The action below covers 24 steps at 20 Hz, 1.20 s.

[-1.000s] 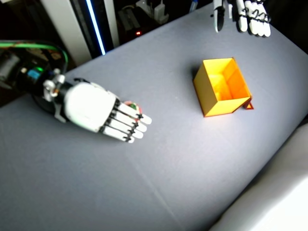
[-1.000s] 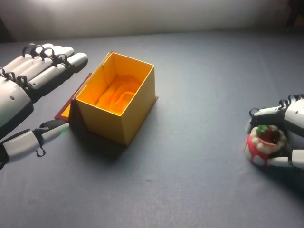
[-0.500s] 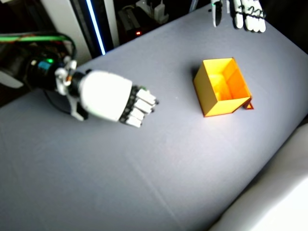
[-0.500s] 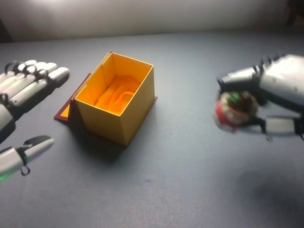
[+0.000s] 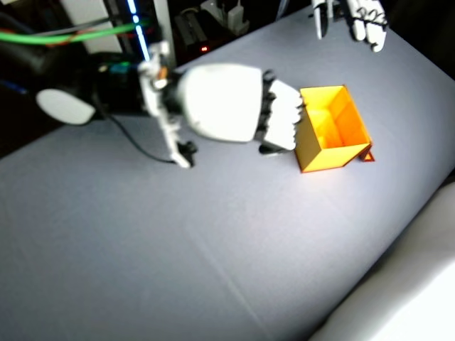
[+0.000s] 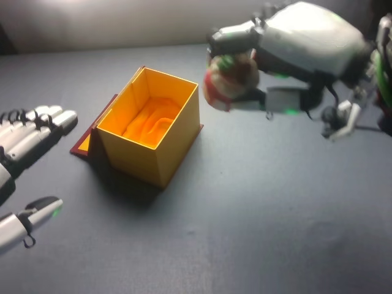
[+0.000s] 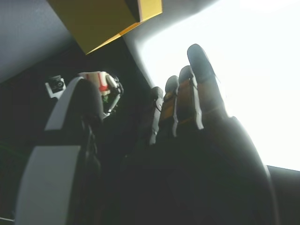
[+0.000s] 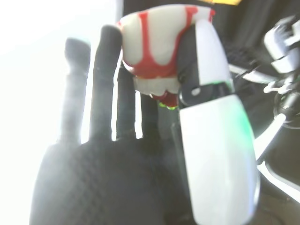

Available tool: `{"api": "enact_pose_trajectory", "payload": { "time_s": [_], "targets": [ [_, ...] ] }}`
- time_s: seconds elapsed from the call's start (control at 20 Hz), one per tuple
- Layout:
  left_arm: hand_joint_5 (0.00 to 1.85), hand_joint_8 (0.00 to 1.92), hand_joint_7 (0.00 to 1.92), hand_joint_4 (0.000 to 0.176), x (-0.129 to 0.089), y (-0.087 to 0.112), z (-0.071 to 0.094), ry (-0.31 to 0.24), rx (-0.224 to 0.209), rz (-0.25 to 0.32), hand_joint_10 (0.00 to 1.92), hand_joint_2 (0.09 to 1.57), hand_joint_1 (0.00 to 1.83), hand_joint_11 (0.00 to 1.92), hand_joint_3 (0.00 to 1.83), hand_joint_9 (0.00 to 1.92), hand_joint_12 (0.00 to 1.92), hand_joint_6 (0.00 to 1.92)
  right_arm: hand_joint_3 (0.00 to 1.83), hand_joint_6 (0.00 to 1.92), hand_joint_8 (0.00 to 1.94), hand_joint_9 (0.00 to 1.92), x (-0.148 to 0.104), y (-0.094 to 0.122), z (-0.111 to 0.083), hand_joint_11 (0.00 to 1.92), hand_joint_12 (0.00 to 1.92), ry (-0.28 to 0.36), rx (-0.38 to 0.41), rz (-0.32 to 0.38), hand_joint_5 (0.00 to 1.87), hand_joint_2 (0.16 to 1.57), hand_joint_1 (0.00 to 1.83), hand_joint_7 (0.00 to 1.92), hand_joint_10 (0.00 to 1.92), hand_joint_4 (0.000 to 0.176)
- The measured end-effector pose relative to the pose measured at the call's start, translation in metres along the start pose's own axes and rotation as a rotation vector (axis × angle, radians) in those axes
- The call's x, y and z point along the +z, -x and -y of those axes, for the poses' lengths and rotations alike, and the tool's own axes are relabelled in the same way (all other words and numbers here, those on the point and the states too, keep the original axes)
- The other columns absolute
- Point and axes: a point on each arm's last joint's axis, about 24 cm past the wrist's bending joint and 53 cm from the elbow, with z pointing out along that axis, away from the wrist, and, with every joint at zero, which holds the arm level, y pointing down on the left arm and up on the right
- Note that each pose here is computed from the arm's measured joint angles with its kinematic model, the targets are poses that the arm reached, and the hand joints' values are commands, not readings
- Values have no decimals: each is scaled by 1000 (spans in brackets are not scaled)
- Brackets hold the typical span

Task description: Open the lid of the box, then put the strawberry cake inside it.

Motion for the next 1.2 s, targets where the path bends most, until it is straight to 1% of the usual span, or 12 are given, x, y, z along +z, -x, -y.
{"api": "enact_pose_trajectory", "payload": {
  "time_s": [0.05,0.1,0.15,0.25,0.3,0.7,0.75,0.8,0.85,0.95,1.0,1.2],
  "targets": [
    [44,0,0,37,0,-1,-4,16,-8,6,0,1367,824,0,0,0,328,3,0,1121,1644,894,9,-1,-4,971,1921,8,-2,0,717,1256,1202,778,1789,0],
    [62,0,0,9,0,-1,-7,26,-13,11,0,1374,807,0,3,0,340,8,0,1193,1882,1316,19,-3,-8,1408,1921,17,-6,-4,802,1211,1143,1129,1895,0],
    [77,0,0,0,0,-2,-7,23,-17,11,0,1384,768,0,2,0,312,5,0,1089,1472,1040,31,-10,-13,1023,1741,29,-14,-18,743,1217,1225,883,1532,0],
    [57,0,0,35,0,-5,-10,26,-25,11,0,1386,723,0,1,0,165,4,4,1215,1458,806,45,-22,-18,765,1700,36,-20,-42,739,1236,1174,791,1333,0],
    [59,0,0,4,0,-7,-11,30,-32,10,0,1398,724,0,2,0,175,3,0,1184,1454,819,51,-29,-20,762,1685,35,-21,-56,754,1231,1183,801,1313,0],
    [66,0,0,0,-2,-10,-19,53,-54,18,0,1401,795,0,0,0,129,2,0,1424,1539,745,81,-69,-10,643,1660,-34,-12,-140,595,1301,1130,732,1250,0],
    [61,0,0,0,-2,-10,-19,53,-55,17,0,1389,790,0,0,0,233,6,0,801,1004,446,82,-71,-6,334,1694,-46,-13,-147,268,1260,895,436,1134,0],
    [61,0,0,0,-2,-11,-20,53,-58,18,0,1389,790,0,0,0,233,6,0,801,1004,446,82,-71,-3,334,1694,-54,-12,-150,268,1260,895,436,1134,0],
    [47,0,0,29,-2,-12,-20,54,-65,23,0,1391,729,0,0,0,83,6,0,191,209,251,82,-73,1,26,1353,-68,-18,-158,217,1210,730,326,438,8],
    [53,0,0,1,-2,-14,-21,57,-69,21,0,1395,787,0,0,0,64,8,0,101,75,293,82,-74,5,4,1267,-83,-15,-166,247,1175,760,363,252,0],
    [62,0,0,0,-2,-13,-20,53,-70,22,0,1380,791,0,1,0,88,0,0,10,4,160,82,-74,5,0,720,-82,-15,-165,142,1161,688,206,70,27],
    [38,0,0,33,-3,-9,-20,53,-71,39,0,1395,713,0,7,0,0,0,4,0,1,121,82,-77,1,0,530,-76,-10,-169,19,1174,590,100,16,60]
  ]
}}
